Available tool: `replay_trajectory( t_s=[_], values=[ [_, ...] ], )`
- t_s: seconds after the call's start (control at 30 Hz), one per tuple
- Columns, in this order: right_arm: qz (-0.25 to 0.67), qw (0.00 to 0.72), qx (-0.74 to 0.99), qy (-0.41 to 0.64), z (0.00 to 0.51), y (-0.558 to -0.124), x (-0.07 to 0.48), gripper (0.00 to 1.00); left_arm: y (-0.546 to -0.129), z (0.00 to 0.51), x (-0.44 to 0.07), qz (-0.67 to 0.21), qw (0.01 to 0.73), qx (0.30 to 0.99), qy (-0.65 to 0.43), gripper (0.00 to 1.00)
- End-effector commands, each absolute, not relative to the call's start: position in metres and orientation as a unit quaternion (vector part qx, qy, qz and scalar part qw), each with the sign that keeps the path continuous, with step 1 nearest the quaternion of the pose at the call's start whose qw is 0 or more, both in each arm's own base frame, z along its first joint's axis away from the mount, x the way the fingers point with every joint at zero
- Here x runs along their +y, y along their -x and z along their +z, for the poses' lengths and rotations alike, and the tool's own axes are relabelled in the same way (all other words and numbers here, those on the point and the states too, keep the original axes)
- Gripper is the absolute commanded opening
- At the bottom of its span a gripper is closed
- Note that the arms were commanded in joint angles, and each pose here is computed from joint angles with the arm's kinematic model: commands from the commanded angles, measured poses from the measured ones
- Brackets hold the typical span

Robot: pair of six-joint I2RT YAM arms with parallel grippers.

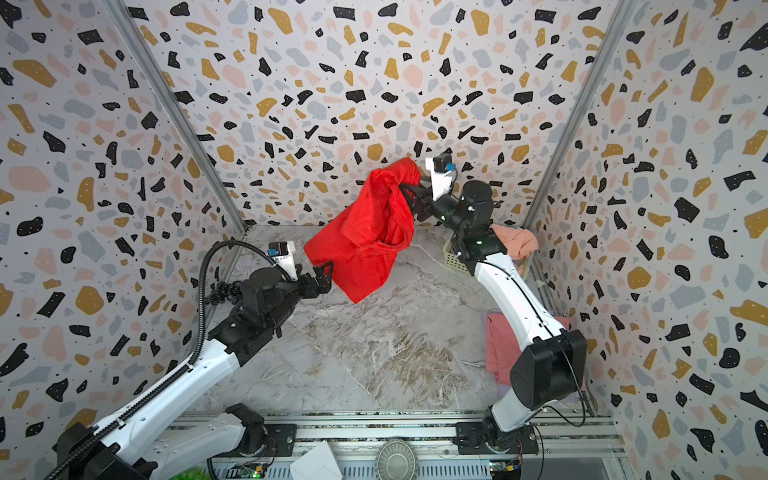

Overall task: Fold and stack the t-shirts
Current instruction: 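Lift the red t-shirt out of the basket and drop it on the table, then grasp the red t-shirt with both grippers at opposite edges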

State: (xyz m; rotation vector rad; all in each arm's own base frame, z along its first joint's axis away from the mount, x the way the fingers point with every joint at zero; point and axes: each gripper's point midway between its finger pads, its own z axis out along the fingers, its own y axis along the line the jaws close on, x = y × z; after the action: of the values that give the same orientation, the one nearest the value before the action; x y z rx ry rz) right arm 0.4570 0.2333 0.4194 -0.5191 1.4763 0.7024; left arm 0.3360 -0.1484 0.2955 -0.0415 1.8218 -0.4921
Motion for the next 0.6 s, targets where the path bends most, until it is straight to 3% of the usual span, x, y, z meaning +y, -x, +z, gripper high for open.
replay_trajectory(
  t_s=[0.0, 0.17, 0.3, 0.57],
  values=[
    [0.291, 0.599, 0.733, 0.137, 0.34, -0.483, 0.197, 0.88, -0.332, 0.293, -0.141, -0.197, 0.589, 0.784, 0.016, 1.0],
    [0.253, 0.53, 0.806, 0.072, 0.269, -0.475, 0.155, 0.89, -0.337, 0.252, -0.137, -0.148, 0.545, 0.825, 0.007, 1.0],
    [0.215, 0.491, 0.842, 0.063, 0.233, -0.453, 0.142, 0.85, -0.339, 0.21, -0.158, -0.16, 0.487, 0.858, -0.038, 0.93],
    [0.265, 0.434, 0.855, 0.097, 0.18, -0.397, 0.195, 0.79, -0.319, 0.131, -0.216, -0.188, 0.374, 0.901, -0.113, 0.77]
  ],
)
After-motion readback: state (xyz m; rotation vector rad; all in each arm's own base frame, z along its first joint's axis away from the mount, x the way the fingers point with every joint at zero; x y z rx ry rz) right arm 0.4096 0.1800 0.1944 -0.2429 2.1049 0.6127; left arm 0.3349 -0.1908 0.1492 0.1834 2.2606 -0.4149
